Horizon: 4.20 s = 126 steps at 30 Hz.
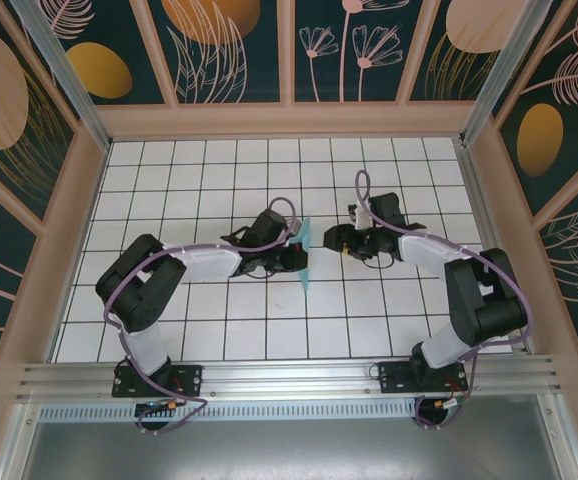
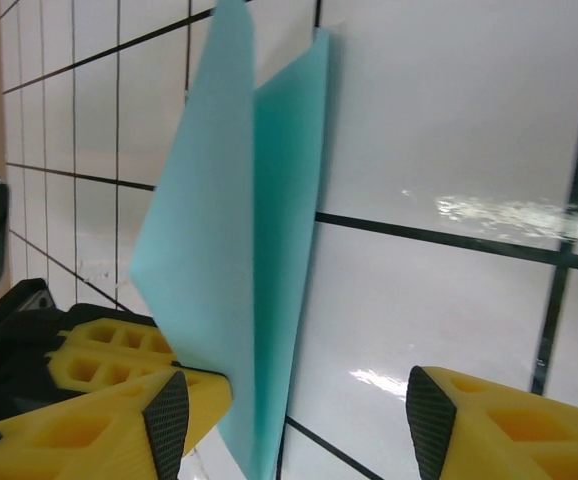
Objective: Fold a paper plane with a square sheet of paper (fold left side to right side)
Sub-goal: Fold the wing for the fifth time at the center of the table.
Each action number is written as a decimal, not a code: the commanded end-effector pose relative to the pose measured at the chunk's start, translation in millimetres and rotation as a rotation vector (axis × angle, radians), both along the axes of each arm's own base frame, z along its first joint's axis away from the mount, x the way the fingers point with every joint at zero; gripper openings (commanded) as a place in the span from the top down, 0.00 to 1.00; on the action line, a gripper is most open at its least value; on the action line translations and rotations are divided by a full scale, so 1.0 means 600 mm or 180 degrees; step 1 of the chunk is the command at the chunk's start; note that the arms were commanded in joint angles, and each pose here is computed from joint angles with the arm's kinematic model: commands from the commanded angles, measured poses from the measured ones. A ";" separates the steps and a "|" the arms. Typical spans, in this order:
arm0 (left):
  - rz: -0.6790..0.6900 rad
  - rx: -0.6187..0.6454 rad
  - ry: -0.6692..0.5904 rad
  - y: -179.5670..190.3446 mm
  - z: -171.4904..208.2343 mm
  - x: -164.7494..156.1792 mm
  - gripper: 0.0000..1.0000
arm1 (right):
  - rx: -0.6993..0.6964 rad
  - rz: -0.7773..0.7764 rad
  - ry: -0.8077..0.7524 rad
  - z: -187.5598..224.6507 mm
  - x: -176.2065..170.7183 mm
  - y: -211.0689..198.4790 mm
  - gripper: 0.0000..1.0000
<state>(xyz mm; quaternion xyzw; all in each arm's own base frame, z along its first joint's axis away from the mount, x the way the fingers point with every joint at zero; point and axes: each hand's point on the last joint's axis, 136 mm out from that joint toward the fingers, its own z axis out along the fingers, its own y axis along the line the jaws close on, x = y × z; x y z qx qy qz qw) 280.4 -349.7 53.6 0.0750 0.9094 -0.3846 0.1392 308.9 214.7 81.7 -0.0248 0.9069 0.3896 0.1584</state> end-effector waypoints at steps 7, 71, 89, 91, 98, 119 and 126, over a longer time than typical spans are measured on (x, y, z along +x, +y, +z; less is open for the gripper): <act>-0.0090 -0.0473 0.0037 0.004 0.027 -0.008 1.00 | 0.0141 0.0185 -0.0043 -0.005 0.008 0.056 0.38; 0.0140 -0.0627 0.0183 0.058 -0.007 0.078 0.75 | -0.0344 0.0130 0.0461 -0.112 0.023 0.096 0.48; 0.0017 -0.0340 0.0133 0.047 -0.042 0.113 0.92 | -0.0288 0.0114 0.0225 -0.070 0.028 0.080 0.43; 0.0003 -0.0335 0.0136 0.046 -0.046 0.114 0.92 | -0.0292 0.0110 0.0214 -0.069 0.026 0.076 0.43; -0.0001 -0.0256 0.0158 0.048 -0.063 0.115 0.92 | -0.0316 0.0025 0.0161 -0.058 0.024 0.055 0.43; -0.0007 -0.0187 0.0191 0.048 -0.083 0.119 0.92 | 0.0450 0.0136 0.0066 0.002 0.012 0.116 0.74; -0.0014 -0.0164 0.0206 0.048 -0.087 0.119 0.92 | 0.0343 0.0122 0.0140 -0.021 0.030 0.129 0.77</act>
